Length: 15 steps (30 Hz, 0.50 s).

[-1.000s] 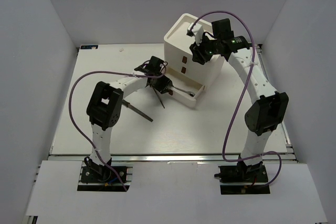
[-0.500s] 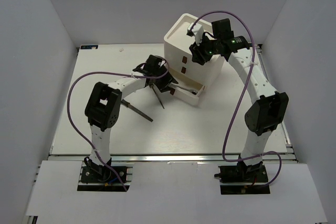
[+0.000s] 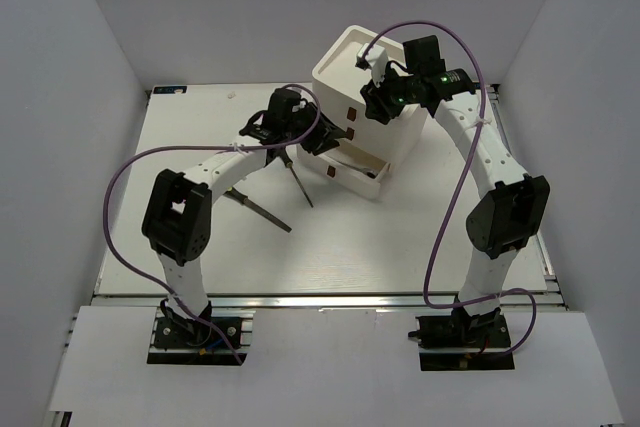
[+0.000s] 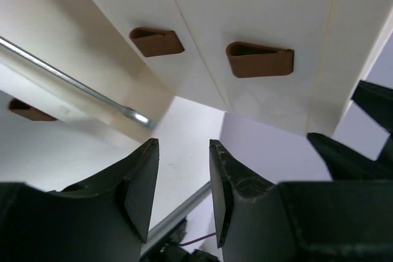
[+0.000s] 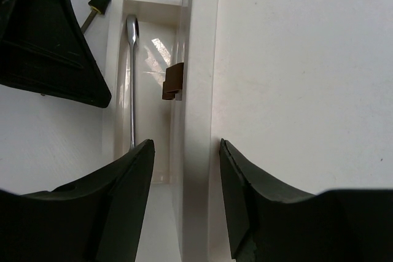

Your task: Sort the tools into containers

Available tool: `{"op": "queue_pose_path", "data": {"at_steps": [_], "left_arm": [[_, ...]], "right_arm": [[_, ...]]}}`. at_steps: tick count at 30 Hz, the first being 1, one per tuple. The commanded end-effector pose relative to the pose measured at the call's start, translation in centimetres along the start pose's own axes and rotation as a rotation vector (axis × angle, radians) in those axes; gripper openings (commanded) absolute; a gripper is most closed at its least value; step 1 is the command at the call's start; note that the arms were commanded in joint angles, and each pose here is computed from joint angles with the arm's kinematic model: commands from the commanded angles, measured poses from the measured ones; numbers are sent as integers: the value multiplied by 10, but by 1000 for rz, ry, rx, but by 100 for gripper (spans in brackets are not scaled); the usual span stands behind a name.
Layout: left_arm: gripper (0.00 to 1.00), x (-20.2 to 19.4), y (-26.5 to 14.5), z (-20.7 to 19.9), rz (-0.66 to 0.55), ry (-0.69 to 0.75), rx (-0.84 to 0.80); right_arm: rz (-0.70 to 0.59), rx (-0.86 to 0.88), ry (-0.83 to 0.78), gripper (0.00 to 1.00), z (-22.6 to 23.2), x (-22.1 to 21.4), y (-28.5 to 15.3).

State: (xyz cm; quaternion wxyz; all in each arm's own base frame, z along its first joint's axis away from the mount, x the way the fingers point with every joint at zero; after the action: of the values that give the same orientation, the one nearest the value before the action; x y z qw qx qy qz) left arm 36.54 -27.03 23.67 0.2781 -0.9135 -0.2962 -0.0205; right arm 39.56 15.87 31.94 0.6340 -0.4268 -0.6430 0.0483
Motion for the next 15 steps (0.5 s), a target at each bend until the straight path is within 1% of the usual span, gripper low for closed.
{"op": "queue_pose_path", "data": {"at_steps": [1, 4, 8, 10, 15], "left_arm": [[49, -3, -5, -26, 18, -67, -83], [49, -9, 11, -27, 22, -119, -20], [49, -21, 34, -19, 73, -202, 148], [49, -23, 36, -33, 68, -197, 151], [51, -29, 42, -34, 75, -224, 234]], "right_arm": [[137, 87, 100, 52, 13, -31, 13], [140, 85, 104, 52, 13, -32, 13], [140, 85, 102, 52, 14, -32, 12], [141, 87, 103, 52, 14, -32, 13], [134, 90, 108, 52, 14, -32, 13]]}}
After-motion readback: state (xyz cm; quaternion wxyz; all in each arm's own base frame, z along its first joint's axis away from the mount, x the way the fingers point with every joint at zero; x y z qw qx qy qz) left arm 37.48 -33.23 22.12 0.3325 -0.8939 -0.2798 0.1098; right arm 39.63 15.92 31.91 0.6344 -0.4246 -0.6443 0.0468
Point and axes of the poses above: each gripper's point midway between its finger pads, its own y axis out along the fingers, its own z axis along the line the jaws close on, x = y × z, the point moved 10 cm from there along -y, back along the fingers, and after that the axes turned 1 degree about -y, right-handed, at the moved point
